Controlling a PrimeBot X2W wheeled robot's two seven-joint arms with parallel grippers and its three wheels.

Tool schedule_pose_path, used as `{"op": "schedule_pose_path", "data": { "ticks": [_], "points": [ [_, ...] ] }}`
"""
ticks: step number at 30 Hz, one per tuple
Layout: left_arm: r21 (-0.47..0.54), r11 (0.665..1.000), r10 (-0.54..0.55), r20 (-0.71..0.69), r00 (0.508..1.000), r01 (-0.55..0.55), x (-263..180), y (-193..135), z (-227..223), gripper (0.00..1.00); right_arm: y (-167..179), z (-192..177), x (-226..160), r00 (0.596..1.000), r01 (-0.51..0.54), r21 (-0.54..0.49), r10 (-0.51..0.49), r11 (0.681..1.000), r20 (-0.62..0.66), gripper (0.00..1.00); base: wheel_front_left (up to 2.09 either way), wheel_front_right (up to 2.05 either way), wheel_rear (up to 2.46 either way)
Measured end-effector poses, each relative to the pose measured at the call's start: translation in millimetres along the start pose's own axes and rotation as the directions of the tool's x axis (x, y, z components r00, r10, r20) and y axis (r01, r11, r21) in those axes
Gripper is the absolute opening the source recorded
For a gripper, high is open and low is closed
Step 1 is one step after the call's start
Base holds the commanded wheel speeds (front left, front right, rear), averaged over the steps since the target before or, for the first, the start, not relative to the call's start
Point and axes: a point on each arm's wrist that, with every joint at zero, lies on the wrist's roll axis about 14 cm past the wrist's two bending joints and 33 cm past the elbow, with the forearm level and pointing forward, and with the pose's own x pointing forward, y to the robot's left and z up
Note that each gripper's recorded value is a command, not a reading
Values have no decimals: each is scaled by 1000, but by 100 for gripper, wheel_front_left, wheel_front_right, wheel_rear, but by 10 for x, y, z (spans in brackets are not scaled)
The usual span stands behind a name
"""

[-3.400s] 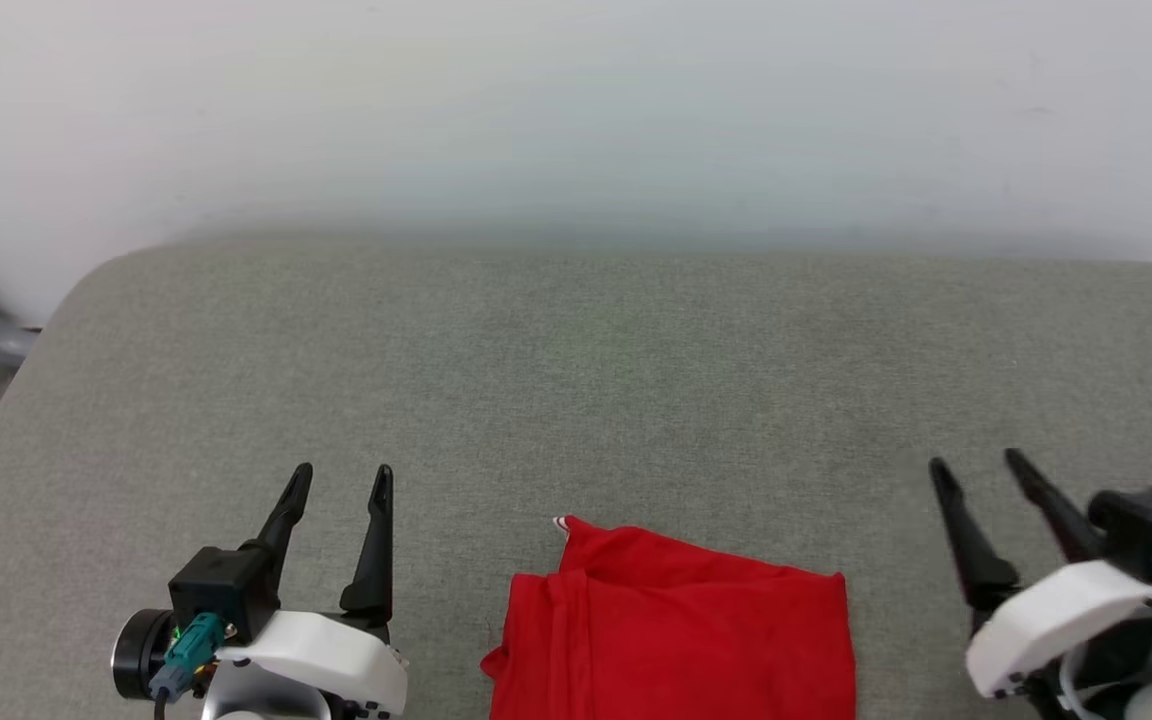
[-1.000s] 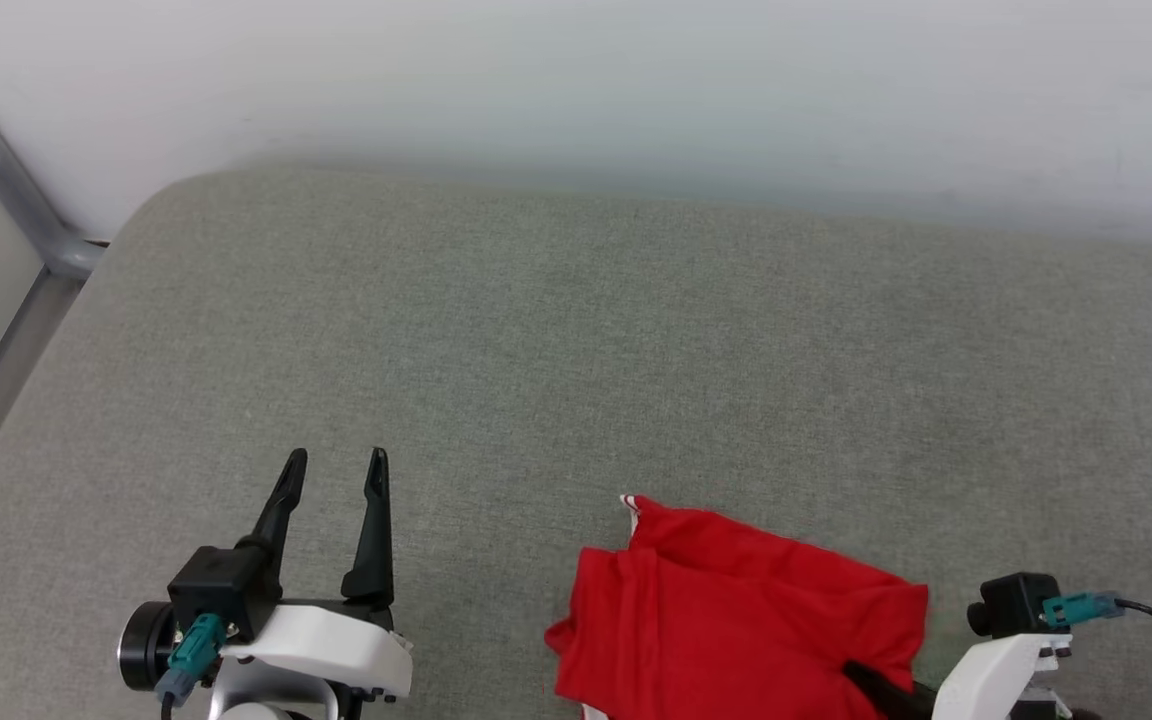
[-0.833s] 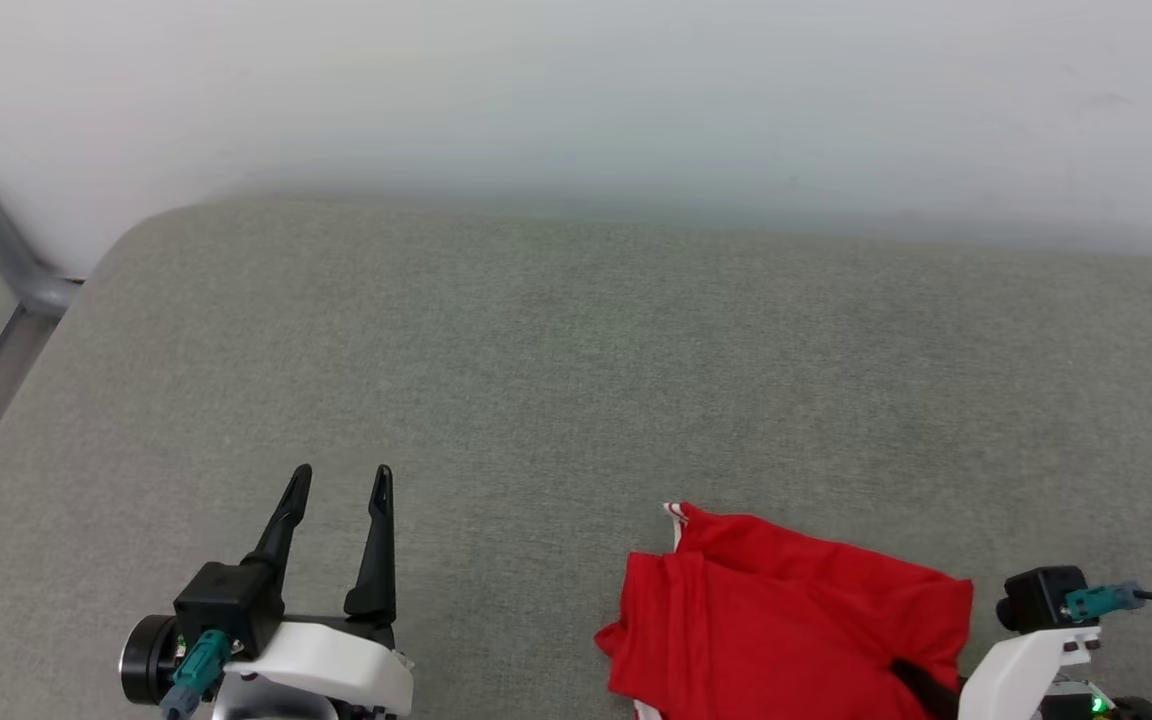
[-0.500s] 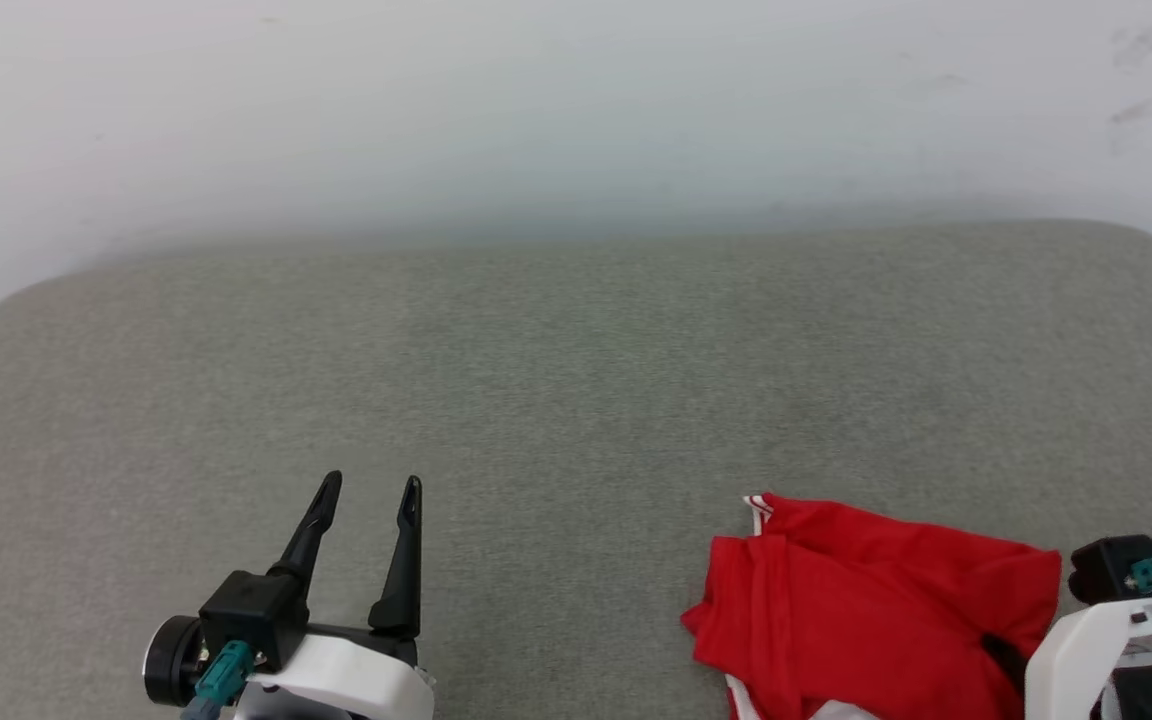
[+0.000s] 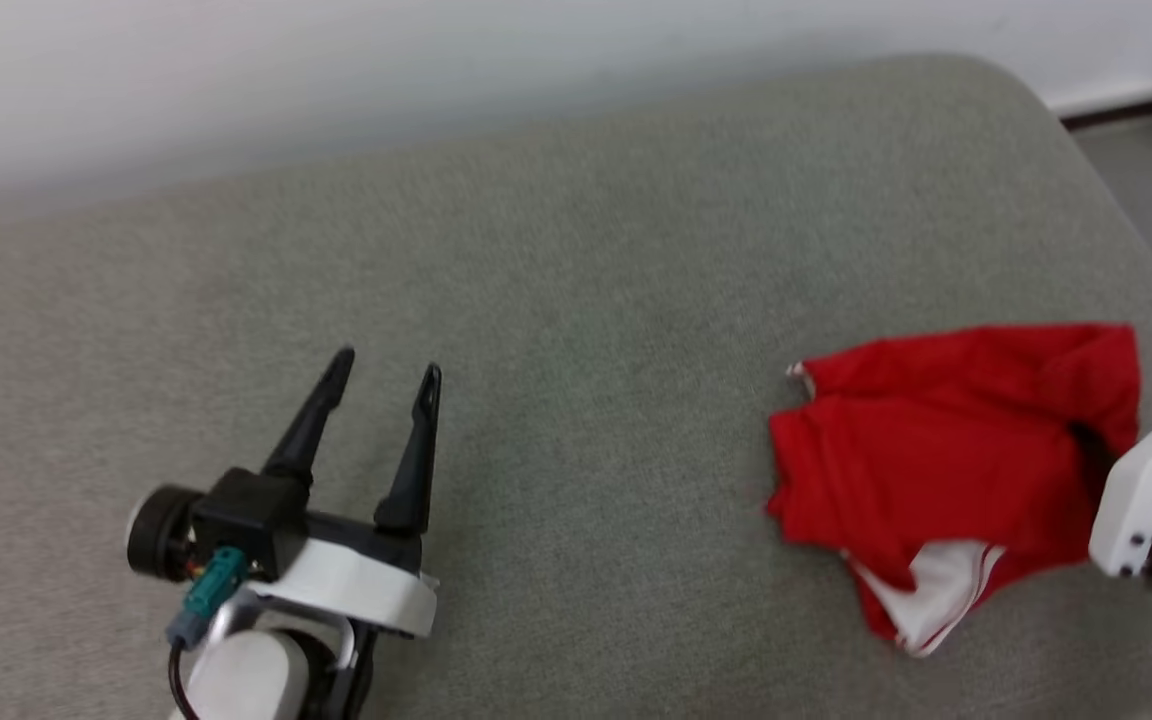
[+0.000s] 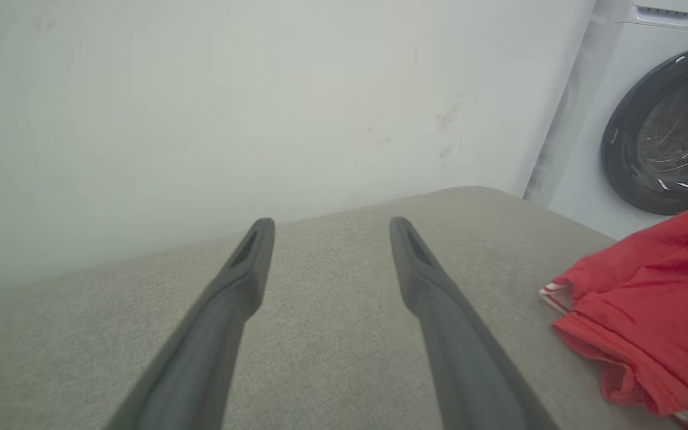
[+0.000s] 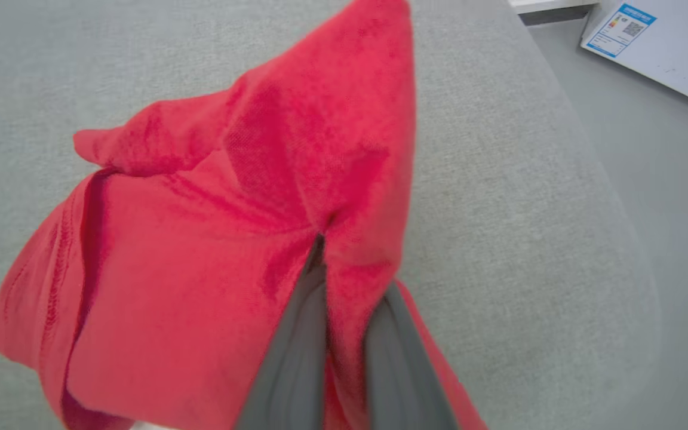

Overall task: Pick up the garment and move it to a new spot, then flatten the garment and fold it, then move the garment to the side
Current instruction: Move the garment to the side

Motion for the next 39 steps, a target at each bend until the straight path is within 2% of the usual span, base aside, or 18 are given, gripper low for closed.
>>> {"op": "schedule_pose_path", "data": {
  "ticks": [3,4,6,12,15,16,17,18,19,20,24,29,32,39],
  "points": [
    [-8,999,-34,-2,999,34,197,-2,-88,100,-226,138,151,997,74,-6,-74,997,10,0,0,0,0],
    [-15,997,-72,1,997,72,377,5,-178,100,-543,258,275,985,172,-41,-172,984,11,0,0,0,0],
    [-21,996,-87,2,996,87,475,27,-251,100,-717,336,362,974,227,-61,-226,972,12,0,0,0,0],
    [-39,993,-115,-15,993,114,632,95,-516,100,-1184,530,571,926,376,-134,-377,917,23,0,0,0,0],
    [-46,992,-119,-30,992,117,657,134,-642,100,-1250,557,712,915,402,-150,-402,903,33,0,0,0,0],
    [-48,992,-116,-36,993,115,661,151,-680,100,-1246,571,761,914,406,-162,-404,900,47,6,0,0,0],
    [-51,992,-115,-41,993,113,663,165,-714,100,-1257,580,802,911,413,-163,-409,896,57,42,0,0,0],
    [-53,993,-112,-45,993,109,659,179,-743,100,-1267,608,831,908,419,-160,-412,894,79,95,0,0,0],
    [-56,993,-109,-52,993,106,653,187,-772,100,-1278,627,854,904,427,-163,-416,890,97,95,0,0,0],
    [-57,993,-107,-57,993,104,648,194,-791,100,-1298,627,870,900,435,-159,-422,887,106,100,0,0,0],
    [-63,994,-96,-53,994,92,636,204,-778,100,-1363,638,845,883,462,-144,-439,875,165,100,0,0,0],
    [-67,996,-66,-47,997,63,565,209,-692,100,-1372,829,715,852,474,-108,-424,874,307,100,0,0,0],
    [-66,997,-36,-48,998,33,475,223,-621,100,-1298,900,635,840,453,-88,-392,887,375,100,0,0,0],
    [-64,994,81,-60,995,-85,112,303,-423,100,-940,815,425,835,352,-59,-285,934,470,100,0,0,0]
  ]
}}
